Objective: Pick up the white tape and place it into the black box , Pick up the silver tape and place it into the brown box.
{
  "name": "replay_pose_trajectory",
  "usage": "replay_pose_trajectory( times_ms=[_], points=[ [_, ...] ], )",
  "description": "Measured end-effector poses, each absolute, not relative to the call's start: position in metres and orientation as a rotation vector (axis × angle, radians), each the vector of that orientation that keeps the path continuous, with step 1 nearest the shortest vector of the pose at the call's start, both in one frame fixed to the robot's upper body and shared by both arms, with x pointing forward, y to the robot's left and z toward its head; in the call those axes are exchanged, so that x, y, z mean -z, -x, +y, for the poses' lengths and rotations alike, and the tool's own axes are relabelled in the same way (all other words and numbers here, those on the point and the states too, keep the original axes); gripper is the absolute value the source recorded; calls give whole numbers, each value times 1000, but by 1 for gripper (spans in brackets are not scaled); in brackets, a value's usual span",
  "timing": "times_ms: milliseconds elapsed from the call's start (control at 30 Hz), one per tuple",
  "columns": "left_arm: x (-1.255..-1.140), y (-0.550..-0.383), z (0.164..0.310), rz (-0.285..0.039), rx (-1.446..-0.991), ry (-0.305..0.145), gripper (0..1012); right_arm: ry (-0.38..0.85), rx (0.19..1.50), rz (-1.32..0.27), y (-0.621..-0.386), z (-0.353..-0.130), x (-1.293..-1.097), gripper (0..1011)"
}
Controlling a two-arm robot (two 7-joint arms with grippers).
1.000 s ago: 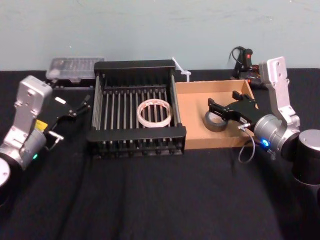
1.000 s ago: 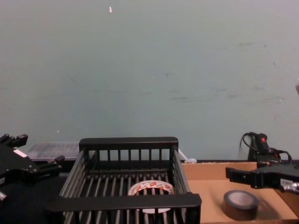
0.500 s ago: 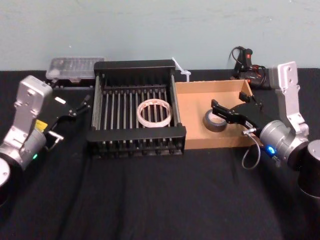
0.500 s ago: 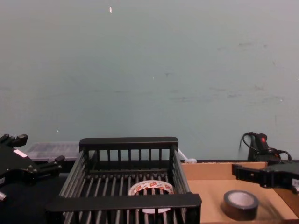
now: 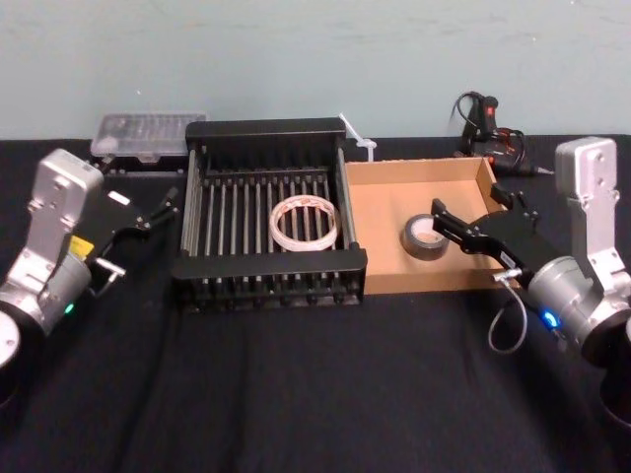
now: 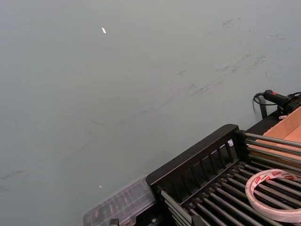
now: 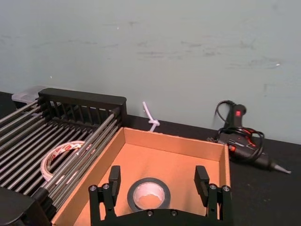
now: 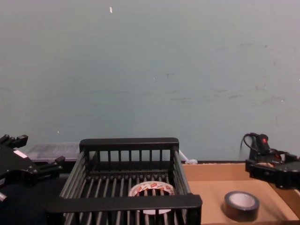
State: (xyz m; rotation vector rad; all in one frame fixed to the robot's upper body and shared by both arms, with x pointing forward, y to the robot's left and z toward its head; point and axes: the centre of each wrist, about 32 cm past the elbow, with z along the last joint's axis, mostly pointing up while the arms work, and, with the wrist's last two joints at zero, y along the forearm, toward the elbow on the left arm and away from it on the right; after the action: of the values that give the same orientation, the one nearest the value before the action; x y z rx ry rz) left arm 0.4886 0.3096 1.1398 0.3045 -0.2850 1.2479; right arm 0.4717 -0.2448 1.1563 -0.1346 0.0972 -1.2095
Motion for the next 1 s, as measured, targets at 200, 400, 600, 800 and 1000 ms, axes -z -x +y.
replay_pose_trajectory(
  times_ms=[200,400,600,800,1000],
  points=[
    [-1140,-489,310,-285,-1248,-304,1001,111,1233,45,-456,-246,-1153,1002],
    [-1140,-489,310,-285,-1248,-304,1001,86,1244,2,-445,-247,-1147,1002],
    [-1140,-489,310,-285,-1248,-304,1001,70,1244,-25,-437,-246,-1139,1002],
    [-1140,-489,310,-285,-1248,-304,1001,54,1240,-53,-431,-244,-1133,1002],
    [-1140,-489,310,-285,-1248,-304,1001,44,1234,-60,-426,-241,-1128,1002]
  ],
)
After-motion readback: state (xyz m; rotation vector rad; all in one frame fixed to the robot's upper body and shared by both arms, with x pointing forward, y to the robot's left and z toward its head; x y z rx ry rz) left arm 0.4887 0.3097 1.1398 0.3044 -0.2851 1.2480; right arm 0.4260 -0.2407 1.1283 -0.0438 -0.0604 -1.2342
